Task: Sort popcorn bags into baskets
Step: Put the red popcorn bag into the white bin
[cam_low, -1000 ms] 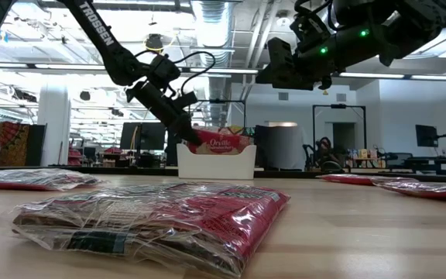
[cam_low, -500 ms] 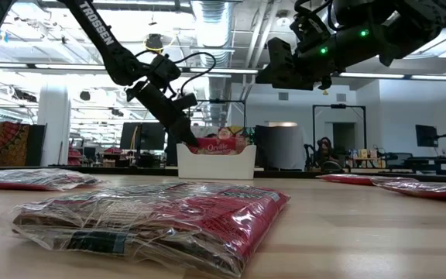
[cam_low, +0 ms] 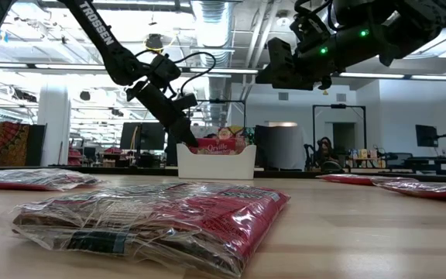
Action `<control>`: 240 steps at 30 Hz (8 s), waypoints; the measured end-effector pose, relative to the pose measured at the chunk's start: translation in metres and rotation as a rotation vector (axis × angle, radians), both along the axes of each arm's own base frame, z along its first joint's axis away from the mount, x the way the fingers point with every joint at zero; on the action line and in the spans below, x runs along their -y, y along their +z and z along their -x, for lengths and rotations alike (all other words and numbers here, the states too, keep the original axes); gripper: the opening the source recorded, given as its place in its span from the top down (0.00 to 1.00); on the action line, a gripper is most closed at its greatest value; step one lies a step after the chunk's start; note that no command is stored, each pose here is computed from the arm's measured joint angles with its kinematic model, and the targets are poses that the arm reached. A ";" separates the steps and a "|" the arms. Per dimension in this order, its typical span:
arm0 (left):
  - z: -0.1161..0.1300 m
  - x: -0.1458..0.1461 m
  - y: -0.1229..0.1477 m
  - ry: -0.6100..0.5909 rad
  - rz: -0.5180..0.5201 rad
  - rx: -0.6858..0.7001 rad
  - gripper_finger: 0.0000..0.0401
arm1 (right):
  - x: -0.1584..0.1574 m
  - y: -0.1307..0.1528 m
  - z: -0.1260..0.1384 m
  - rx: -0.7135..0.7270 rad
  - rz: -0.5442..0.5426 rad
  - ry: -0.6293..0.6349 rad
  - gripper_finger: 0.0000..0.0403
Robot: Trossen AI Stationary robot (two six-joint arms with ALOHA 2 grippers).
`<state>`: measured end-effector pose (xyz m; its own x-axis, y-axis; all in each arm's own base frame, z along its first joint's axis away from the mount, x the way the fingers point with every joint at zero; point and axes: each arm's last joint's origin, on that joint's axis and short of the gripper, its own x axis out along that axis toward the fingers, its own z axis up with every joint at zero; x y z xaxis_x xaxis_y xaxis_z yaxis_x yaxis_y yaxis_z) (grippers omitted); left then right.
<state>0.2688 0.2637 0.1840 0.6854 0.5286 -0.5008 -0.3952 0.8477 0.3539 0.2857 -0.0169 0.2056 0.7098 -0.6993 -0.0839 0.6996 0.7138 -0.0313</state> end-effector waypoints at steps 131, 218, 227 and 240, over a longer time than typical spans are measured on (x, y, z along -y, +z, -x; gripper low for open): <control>-0.013 0.179 0.055 -0.286 0.218 0.160 0.82 | -0.016 0.017 0.099 -0.255 -0.675 0.123 0.99; -0.042 0.211 0.055 -0.408 -0.028 0.225 1.00 | -0.042 0.042 0.081 -0.064 -0.398 0.252 0.62; -0.043 0.229 0.053 -0.579 -0.028 0.198 1.00 | -0.046 0.027 0.063 -0.059 -0.446 0.235 0.53; -0.024 0.244 0.014 -0.559 0.167 -0.168 0.74 | -0.033 0.004 0.045 -0.137 -0.422 0.163 0.52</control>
